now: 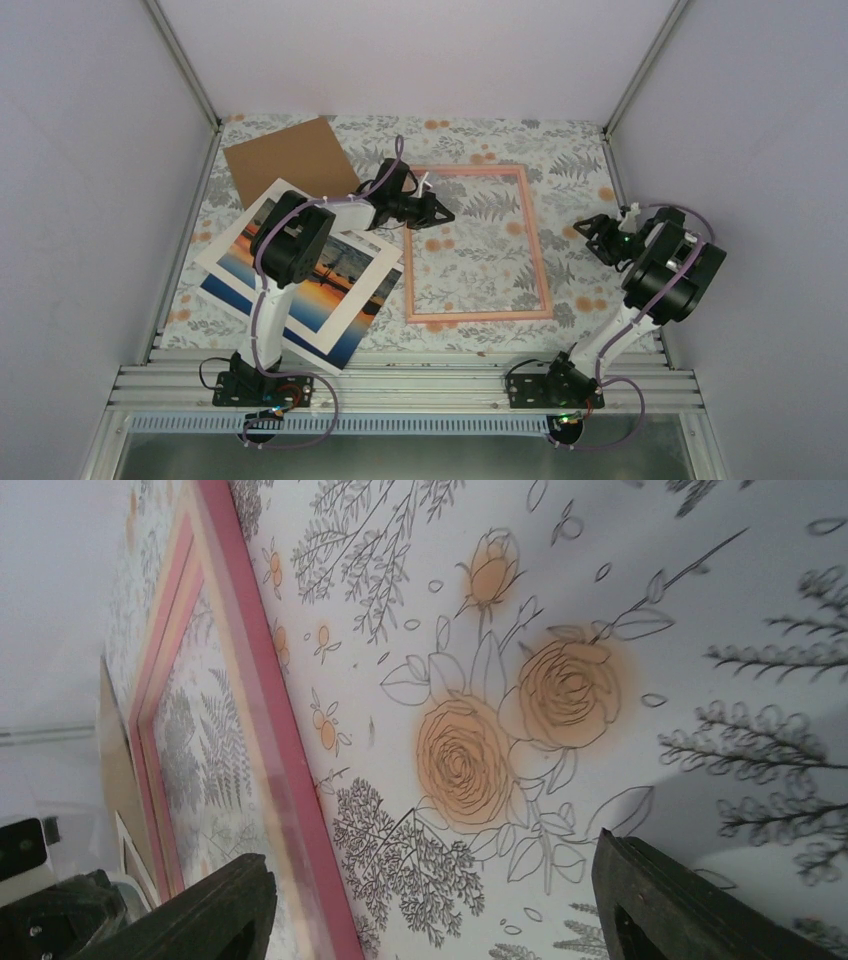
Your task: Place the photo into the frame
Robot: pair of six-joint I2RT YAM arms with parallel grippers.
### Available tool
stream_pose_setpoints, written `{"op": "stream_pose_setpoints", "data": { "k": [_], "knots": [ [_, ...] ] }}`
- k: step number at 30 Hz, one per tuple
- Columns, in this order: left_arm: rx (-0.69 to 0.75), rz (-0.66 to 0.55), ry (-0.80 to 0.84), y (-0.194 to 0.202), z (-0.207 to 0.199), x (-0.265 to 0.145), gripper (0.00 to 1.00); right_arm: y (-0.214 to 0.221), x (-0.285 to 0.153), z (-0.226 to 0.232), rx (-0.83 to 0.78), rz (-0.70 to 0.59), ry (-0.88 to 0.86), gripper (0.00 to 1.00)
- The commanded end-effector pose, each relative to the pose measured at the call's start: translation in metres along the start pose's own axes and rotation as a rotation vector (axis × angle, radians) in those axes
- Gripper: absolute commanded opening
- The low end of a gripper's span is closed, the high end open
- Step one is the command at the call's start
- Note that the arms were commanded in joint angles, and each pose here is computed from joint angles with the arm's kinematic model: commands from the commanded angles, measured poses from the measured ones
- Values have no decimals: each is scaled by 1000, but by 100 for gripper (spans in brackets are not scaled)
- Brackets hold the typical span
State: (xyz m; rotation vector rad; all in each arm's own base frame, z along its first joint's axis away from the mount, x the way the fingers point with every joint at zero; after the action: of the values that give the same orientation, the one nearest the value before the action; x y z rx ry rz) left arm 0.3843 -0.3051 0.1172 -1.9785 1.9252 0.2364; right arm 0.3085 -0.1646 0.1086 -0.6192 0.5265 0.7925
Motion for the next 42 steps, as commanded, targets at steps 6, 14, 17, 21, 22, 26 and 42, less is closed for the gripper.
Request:
{"op": "stream_pose_setpoints", "data": {
  "k": [6,14,17,21,22,26,42],
  "knots": [
    [4,27,-170,-1,13,4,2,26,10,17,-89,87,-22,76],
    [-14,29,-202,-2,10,3,2,35,11,26,-126,98,-18,74],
    [-26,37,-211,-2,13,4,2,36,12,30,-145,100,-12,74],
    [-37,48,-220,0,14,4,2,35,12,35,-167,98,-4,74],
    [-39,53,-218,0,14,4,2,35,12,35,-167,98,-3,74],
    [-41,59,-229,0,13,3,2,35,11,36,-174,95,3,74],
    [-26,58,-266,2,9,-3,2,36,9,37,-180,85,12,75]
  ]
}}
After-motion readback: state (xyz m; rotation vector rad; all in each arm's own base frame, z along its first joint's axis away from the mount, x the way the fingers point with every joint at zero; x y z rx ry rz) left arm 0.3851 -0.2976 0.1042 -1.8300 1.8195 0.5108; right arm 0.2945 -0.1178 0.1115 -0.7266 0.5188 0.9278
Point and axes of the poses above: each gripper's point midway between its finger pads, its own x axis out along the fingers, its own z axis along the line the jaws close on, y = z × x, the point moved 10 cm from there along -x, back along the fingers, and after that the axes turned 5 degrees about -x, right-handed, at the moved point
